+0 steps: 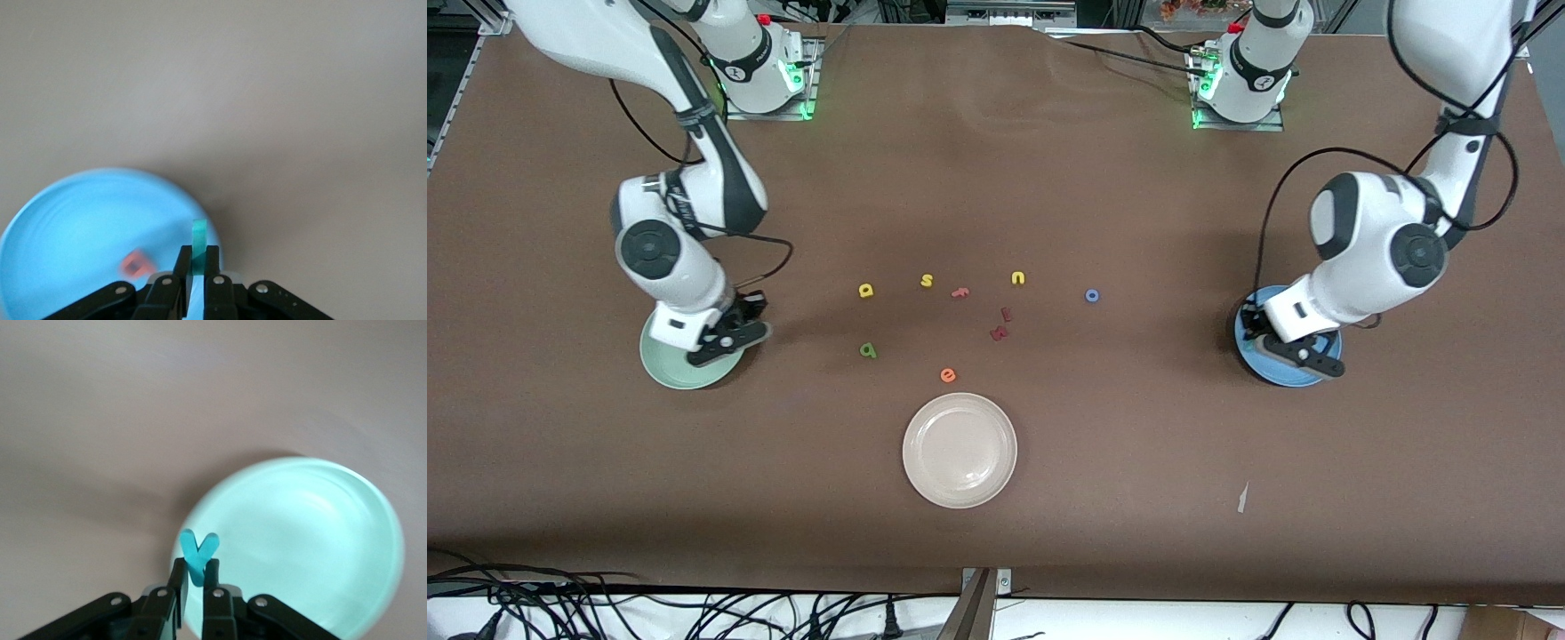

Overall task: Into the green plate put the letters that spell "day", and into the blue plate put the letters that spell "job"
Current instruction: 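Release the j over the blue plate while the right gripper releases the y, then grasp the blue o with the left gripper while the right gripper grasps the yellow d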

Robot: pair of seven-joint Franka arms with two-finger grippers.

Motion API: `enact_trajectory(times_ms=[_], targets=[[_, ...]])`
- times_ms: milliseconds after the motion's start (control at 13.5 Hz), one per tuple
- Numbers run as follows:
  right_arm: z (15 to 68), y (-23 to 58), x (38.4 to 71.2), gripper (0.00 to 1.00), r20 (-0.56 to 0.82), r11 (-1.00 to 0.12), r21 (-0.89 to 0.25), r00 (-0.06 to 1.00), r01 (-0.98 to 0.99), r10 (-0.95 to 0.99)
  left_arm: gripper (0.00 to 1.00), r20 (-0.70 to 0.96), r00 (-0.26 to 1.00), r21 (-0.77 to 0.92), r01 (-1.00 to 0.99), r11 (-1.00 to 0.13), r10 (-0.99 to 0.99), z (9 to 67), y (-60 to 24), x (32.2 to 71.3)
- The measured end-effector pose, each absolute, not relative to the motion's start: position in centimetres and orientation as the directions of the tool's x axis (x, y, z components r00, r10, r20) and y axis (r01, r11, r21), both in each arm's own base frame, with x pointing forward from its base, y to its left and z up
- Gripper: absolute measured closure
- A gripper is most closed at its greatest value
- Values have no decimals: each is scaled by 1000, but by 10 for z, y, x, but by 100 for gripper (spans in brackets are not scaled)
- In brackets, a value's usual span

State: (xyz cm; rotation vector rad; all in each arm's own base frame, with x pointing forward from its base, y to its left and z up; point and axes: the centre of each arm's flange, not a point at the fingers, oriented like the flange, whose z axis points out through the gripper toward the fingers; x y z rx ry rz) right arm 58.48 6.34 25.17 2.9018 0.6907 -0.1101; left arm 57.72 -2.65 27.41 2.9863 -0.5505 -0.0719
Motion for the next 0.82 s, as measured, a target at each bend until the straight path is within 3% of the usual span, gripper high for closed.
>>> enact_trajectory(times_ms=[148, 297, 371, 519, 816], targets=[[246, 24, 585, 86, -132, -900, 144, 909, 412, 395, 83, -62, 925, 103, -369, -924, -376, 260, 4, 564], [230, -5, 581, 86, -160, -919, 136, 924, 369, 347, 65, -64, 924, 102, -371, -923, -378, 259, 4, 562], [220, -15, 579, 81, -173, -929, 127, 929, 349, 326, 54, -58, 920, 102, -381, -919, -388, 261, -2, 563], [211, -17, 578, 60, -176, -946, 96, 940, 311, 291, 36, -31, 915, 128, -395, -910, -402, 266, -38, 564], [235, 5, 586, 19, -176, -980, -20, 964, 199, 200, 34, 10, 931, 175, -361, -916, -365, 264, -159, 550]])
